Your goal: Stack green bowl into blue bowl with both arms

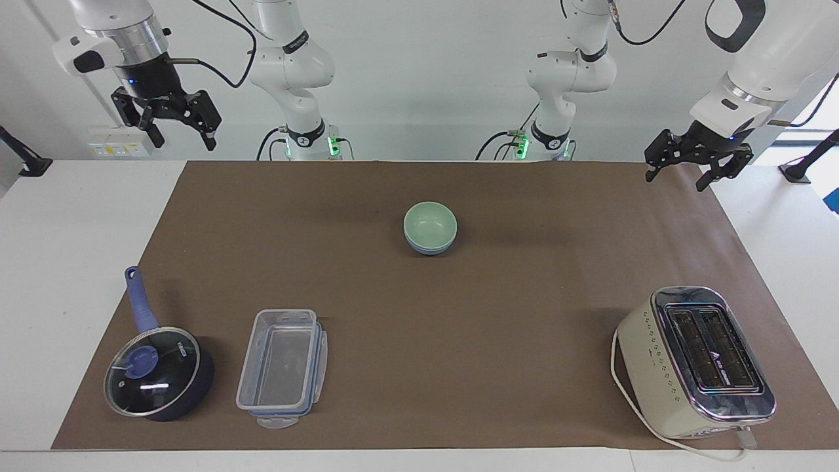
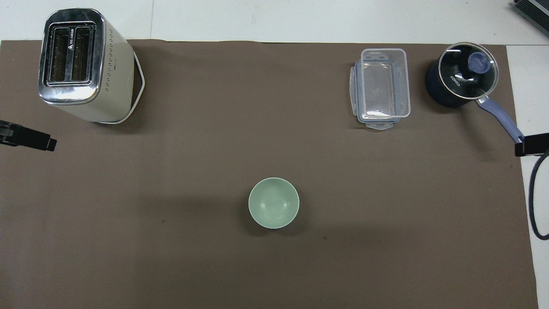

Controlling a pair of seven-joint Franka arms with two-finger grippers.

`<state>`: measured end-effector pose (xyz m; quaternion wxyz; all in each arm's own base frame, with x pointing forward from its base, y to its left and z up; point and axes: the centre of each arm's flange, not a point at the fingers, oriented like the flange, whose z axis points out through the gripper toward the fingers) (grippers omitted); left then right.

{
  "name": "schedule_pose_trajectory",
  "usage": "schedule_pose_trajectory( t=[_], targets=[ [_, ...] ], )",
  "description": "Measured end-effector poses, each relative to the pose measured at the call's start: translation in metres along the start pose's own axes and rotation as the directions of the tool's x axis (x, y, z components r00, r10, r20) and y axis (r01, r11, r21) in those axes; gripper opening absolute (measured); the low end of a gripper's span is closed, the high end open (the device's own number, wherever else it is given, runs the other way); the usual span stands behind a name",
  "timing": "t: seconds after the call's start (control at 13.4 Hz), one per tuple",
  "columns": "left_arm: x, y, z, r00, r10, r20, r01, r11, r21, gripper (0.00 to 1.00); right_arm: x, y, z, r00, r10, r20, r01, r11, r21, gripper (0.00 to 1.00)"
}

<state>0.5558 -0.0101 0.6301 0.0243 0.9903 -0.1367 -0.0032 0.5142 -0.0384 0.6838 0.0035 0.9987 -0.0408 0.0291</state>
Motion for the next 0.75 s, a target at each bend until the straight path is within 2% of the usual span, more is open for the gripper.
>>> schedule_pose_trajectory(
  t=[0.75],
  targets=[
    [0.0,0.0,0.0,1.0,0.0,0.0,0.0,1.0,0.0,1.0,-0.005,-0.005,0.015,0.999,-0.011,0.042,0.011,1.0,-0.002,1.0]
  ],
)
